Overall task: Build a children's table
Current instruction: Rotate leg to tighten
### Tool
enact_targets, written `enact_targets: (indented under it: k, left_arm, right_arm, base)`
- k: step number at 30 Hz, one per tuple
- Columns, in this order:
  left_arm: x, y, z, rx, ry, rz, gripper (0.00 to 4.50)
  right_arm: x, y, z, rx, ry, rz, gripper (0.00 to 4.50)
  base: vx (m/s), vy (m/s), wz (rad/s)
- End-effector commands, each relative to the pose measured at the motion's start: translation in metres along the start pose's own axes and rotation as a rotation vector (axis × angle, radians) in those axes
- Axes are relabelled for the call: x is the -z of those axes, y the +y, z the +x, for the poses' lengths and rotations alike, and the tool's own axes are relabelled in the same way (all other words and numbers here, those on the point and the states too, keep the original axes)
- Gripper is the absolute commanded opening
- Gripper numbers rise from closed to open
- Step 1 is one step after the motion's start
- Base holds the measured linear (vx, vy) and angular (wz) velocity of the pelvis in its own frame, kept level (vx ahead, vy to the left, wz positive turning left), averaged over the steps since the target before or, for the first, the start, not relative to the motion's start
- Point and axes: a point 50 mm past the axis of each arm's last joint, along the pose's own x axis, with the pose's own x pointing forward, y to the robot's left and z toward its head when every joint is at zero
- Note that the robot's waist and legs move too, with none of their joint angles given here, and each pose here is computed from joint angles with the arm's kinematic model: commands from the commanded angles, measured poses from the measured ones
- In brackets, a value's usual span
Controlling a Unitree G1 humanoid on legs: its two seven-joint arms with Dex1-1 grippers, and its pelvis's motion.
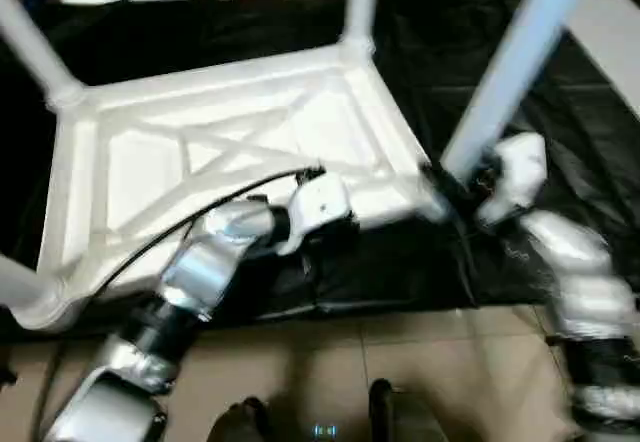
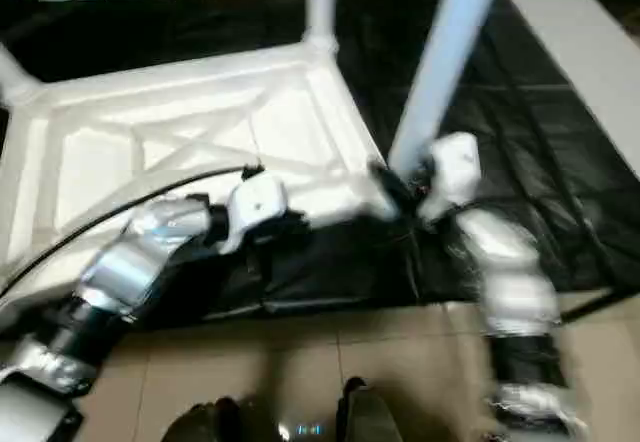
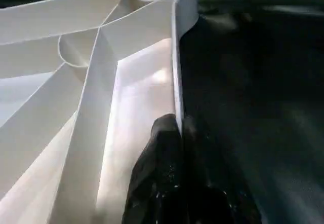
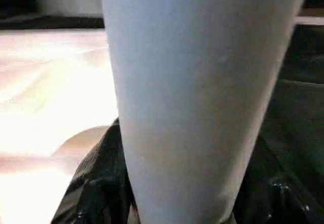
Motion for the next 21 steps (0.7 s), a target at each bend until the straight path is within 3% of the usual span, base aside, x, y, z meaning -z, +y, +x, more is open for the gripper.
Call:
enact_targets:
  k: [1,5,7,10,11,13,14,15,16,17,18,21]
  left_arm:
    - [0.001,-0.02,0.019,0.046,0.011,-0.03,0.0]
    - [-0.019,-0.028,0.04,0.021,-0.045,-0.044,0.0]
    - [-0.028,-0.031,0.047,0.023,-0.065,-0.022,0.0]
    - [-0.026,-0.028,0.045,0.007,-0.06,-0.009,0.0]
    - [-0.021,-0.021,0.039,-0.01,-0.05,0.007,0.0]
    - [-0.017,-0.019,0.035,-0.01,-0.043,0.015,0.0]
    - [-0.011,-0.017,0.029,-0.002,-0.039,0.037,0.0]
    - [-0.005,-0.015,0.022,0.015,-0.035,0.052,0.0]
    - [-0.004,-0.015,0.021,0.018,-0.034,0.053,0.0]
    - [0.001,-0.016,0.012,0.066,-0.054,0.069,0.0]
    - [0.002,-0.016,0.011,0.076,-0.056,0.069,0.0]
    - [0.008,-0.016,-0.002,0.138,-0.062,0.078,0.0]
  right_arm:
    - [0.044,-0.017,-0.005,0.329,0.158,0.127,1.94]
    - [0.053,0.005,0.016,0.458,0.171,0.253,1.94]
    - [0.049,0.018,0.029,0.419,0.157,0.277,1.94]
    - [0.041,0.022,0.035,0.343,0.12,0.29,1.94]
    - [0.03,0.022,0.038,0.222,0.057,0.28,1.94]
    - [0.025,0.021,0.037,0.157,0.039,0.234,1.94]
    - [0.017,0.016,0.031,0.068,-0.002,0.14,2.29]
    - [0.012,0.01,0.023,-0.012,-0.015,0.058,2.29]
    - [0.011,0.008,0.022,-0.021,-0.018,0.053,2.5]
    - [0.004,-0.005,0.008,-0.099,-0.029,0.025,2.5]
    - [0.003,-0.006,0.006,-0.113,-0.029,0.022,2.68]
    - [-0.012,-0.024,-0.026,-0.324,-0.011,-0.058,2.88]
  base:
    - [0.0,0.0,0.0]
    - [-0.013,0.001,0.0]
    - [0.0,0.0,0.0]
    - [0.0,0.0,0.0]
    - [0.0,0.0,0.0]
    - [0.0,0.0,0.0]
    - [0.0,0.0,0.0]
    - [0.0,0.0,0.0]
    - [0.0,0.0,0.0]
    - [0.0,0.0,0.0]
    - [0.0,0.0,0.0]
    - [0.056,-0.02,0.02]
